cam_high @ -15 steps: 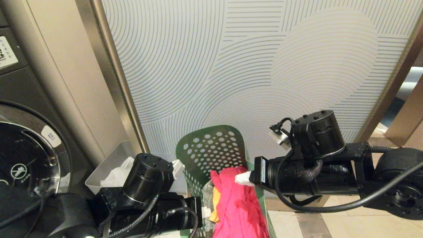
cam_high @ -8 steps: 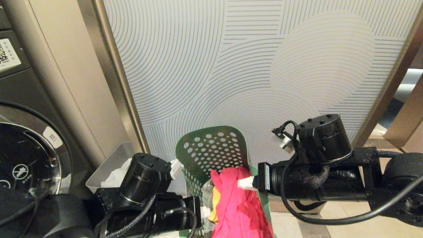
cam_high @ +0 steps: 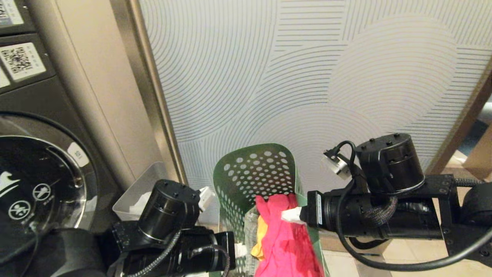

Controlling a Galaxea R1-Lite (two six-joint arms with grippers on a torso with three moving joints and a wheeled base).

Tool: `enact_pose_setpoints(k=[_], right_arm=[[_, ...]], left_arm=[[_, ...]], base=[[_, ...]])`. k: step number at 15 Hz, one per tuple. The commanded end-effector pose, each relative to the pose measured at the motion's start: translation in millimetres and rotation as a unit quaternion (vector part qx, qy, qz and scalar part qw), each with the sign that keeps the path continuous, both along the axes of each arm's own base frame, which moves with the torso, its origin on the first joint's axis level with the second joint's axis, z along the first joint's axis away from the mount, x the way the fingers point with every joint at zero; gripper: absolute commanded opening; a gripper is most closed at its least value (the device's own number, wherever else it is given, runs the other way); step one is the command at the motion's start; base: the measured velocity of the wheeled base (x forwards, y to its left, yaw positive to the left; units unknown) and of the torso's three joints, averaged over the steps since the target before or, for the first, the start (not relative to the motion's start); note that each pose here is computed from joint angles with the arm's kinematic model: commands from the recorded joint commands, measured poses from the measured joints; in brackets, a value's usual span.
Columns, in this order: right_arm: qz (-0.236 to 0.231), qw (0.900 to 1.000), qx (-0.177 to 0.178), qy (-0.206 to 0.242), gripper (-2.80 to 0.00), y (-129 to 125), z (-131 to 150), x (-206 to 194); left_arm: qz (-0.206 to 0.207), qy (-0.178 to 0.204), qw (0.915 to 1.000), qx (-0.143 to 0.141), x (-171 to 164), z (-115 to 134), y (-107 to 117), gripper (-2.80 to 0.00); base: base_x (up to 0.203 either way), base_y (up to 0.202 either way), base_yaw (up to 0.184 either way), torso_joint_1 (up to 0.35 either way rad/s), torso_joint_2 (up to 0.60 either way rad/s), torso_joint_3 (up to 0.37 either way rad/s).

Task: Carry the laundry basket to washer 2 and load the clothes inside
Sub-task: Pick up the clothes basket and put it beside the washing machine

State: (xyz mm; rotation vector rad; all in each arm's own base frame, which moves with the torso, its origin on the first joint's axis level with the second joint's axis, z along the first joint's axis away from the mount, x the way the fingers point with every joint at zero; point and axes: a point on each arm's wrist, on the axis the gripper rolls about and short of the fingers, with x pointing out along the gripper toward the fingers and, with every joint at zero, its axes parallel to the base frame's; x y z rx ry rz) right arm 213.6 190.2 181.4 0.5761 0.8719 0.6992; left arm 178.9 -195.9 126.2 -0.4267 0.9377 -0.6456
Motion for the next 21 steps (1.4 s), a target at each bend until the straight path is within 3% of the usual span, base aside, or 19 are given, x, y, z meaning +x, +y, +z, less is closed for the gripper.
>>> enact_pose_setpoints(k=[1,21], right_arm=[[0.0,1.0,0.0,0.003,-2.8,0,-1,0],[0.018,1.0,-0.003,0.019,-2.8,11,-19,11]], left_arm=[[0.001,0.007,1.0,0.004,1,-5,-2,-2.8],[0.004,0.019,0.9997,0.015,10,-16,-10,-2.8]], base=[[0.0,-0.007,0.171,0.002,0.0,0.012],[0.001,-0.008,0.176,0.003,0.0,0.003]])
